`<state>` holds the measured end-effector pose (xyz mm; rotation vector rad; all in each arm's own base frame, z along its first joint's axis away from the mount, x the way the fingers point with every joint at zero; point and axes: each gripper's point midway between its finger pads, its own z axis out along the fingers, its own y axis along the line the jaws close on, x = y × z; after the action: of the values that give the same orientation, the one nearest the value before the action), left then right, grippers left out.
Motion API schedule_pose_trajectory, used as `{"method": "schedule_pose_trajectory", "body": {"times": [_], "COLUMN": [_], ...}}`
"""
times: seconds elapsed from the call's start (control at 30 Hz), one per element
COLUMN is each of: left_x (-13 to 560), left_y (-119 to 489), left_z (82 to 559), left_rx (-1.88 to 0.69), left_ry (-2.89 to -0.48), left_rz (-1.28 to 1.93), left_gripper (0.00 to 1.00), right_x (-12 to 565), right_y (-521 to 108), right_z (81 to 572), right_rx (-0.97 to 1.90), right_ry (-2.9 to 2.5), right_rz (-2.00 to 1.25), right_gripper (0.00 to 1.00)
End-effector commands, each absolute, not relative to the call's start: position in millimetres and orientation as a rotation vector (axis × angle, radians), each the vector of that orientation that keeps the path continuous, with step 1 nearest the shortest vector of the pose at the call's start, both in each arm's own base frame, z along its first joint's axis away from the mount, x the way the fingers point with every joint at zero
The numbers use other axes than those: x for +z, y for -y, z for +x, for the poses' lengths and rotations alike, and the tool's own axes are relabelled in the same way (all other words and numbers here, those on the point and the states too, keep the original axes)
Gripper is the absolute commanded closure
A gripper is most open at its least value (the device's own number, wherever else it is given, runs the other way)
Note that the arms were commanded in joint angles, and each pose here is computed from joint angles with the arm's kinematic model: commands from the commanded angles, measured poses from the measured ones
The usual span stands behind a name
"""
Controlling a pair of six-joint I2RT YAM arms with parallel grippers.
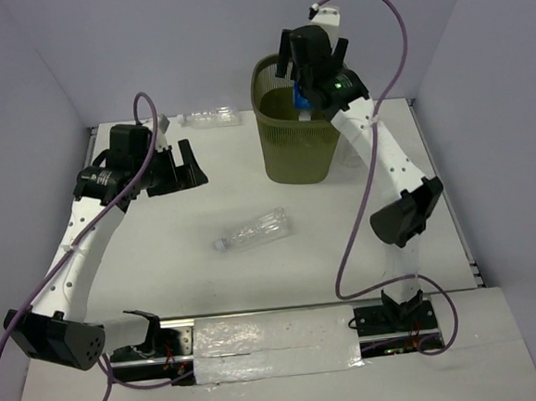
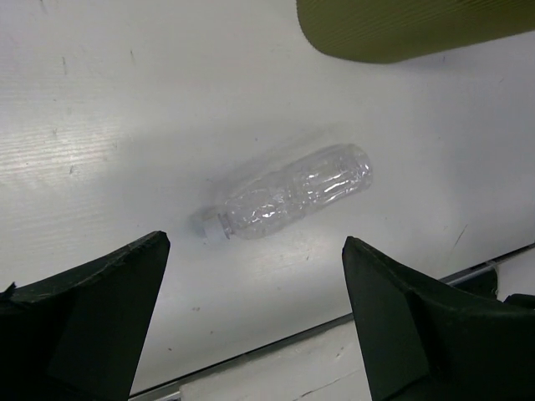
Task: Put the plastic bottles in the bin
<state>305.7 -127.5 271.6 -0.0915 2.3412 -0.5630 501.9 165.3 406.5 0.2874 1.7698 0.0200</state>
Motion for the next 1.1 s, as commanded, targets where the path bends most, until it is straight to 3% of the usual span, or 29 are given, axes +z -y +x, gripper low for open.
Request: {"method": "schedule_pose_trajectory", "body": {"times": [0.0, 0.2, 0.3, 0.5, 0.63, 1.07], "left_x": [267, 266, 264, 257, 258, 289], "left_y": [125, 127, 128, 121, 116, 88], "left_z": [307, 317, 320, 323, 326, 336], "left_rx": [-0.486, -0.487, -0.477, -0.415, -0.381, -0.217], "left_ry": [-2.342, -2.332, -2.337, -2.343, -2.335, -2.231], "left_rz": [-0.045, -0.066, -0.051, -0.070, -0.100, -0.200], "left_gripper": [0.01, 0.01, 0.02, 0.01, 0.01, 0.01], "right_x": [443, 490, 481, 379, 290, 168], "right_y": [-158, -130, -92, -13, 5, 26], "right_z": [503, 453, 427, 398, 393, 467], "right_rx": [0.018, 0.084, 0.081, 0.108, 0.202, 0.266], "right_ry": [-1.704, -1.624, -1.642, -1.784, -1.930, -2.303], "right_rz": [0.310, 0.348, 0.419, 0.623, 0.742, 0.748], "right_gripper": [0.00, 0.00, 0.00, 0.00, 0.00, 0.00]}}
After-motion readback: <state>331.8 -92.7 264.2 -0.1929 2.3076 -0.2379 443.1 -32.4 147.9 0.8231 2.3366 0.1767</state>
